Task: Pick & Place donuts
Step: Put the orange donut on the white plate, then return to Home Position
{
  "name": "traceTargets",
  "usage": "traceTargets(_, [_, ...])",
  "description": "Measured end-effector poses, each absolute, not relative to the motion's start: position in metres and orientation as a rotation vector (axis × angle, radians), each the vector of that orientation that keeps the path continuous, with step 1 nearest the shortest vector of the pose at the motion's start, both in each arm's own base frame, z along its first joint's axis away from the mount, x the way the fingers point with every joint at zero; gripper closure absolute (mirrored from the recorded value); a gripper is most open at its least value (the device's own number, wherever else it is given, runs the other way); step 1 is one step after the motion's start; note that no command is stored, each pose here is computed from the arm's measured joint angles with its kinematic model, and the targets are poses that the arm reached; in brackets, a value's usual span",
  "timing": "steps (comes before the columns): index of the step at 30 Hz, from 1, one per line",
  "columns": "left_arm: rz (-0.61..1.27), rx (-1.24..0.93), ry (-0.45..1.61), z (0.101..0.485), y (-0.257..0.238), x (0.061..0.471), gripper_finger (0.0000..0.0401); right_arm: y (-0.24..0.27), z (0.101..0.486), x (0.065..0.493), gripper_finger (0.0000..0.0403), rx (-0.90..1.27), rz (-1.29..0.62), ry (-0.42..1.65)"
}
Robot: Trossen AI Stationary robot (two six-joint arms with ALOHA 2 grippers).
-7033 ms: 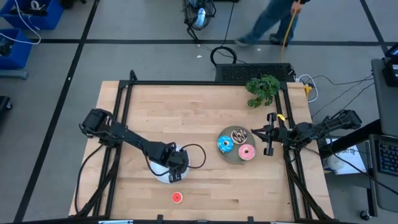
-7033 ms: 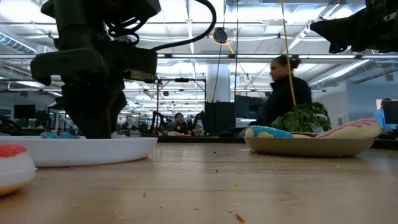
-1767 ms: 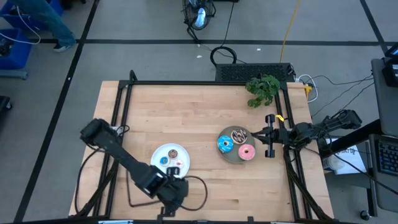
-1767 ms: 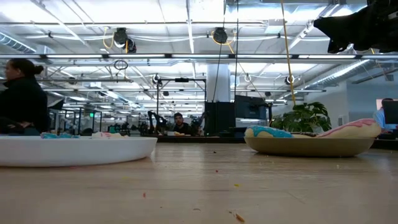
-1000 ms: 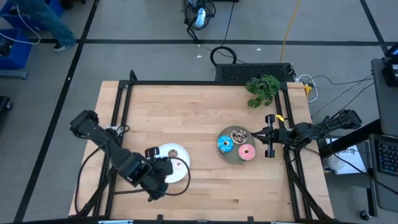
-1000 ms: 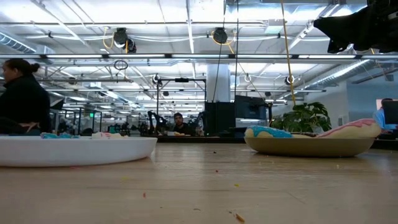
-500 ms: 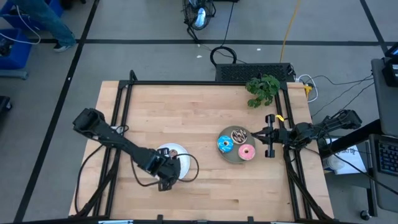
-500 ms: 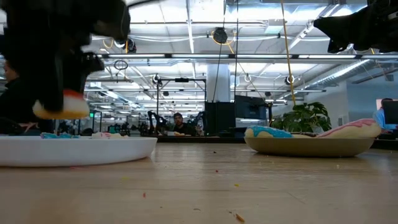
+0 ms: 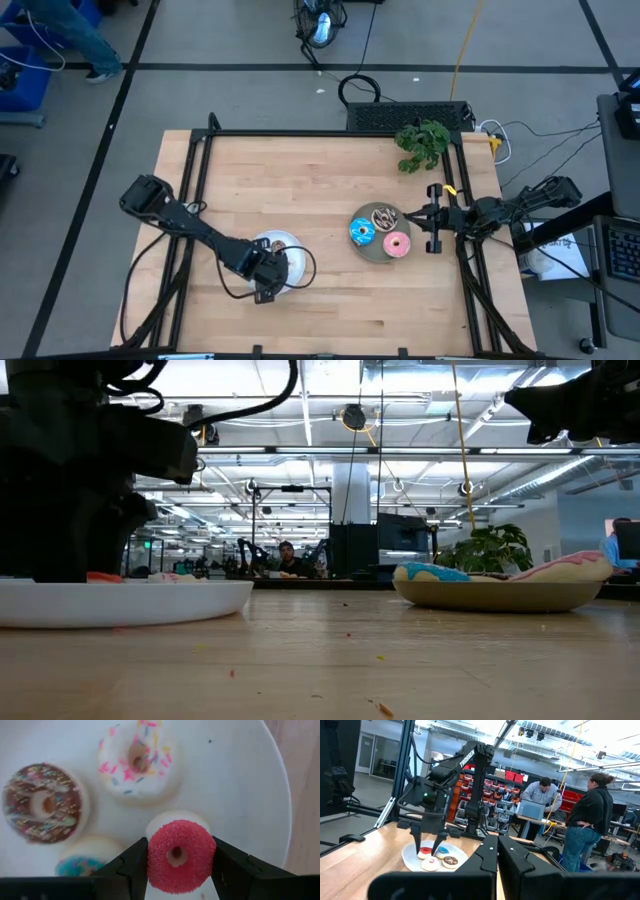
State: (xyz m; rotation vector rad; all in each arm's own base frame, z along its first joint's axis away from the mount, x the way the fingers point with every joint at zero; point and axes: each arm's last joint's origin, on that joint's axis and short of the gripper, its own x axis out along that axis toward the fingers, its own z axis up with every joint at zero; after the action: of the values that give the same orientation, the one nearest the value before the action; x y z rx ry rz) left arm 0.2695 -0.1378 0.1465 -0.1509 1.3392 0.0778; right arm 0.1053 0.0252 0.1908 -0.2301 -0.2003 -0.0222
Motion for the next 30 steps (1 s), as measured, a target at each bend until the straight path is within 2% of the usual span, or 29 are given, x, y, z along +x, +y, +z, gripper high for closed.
traceTargets(13, [0.04, -0.105, 1.308, 0.148, -0.144, 0.274, 0.021, 0.025, 0.191, 0.105, 0.0403, -0.234, -0.022, -0.2])
traceTargets(25, [0.046, -0.102, 1.341, 0.157, -0.142, 0.272, 0.0097, 0.025, 0.191, 0.105, 0.0403, -0.239, -0.024, -0.2])
traceTargets(30, [0.07, -0.162, 1.397, 0.171, -0.134, 0.262, 0.0074, 0.025, 0.191, 0.105, 0.0403, -0.241, -0.023, -0.2])
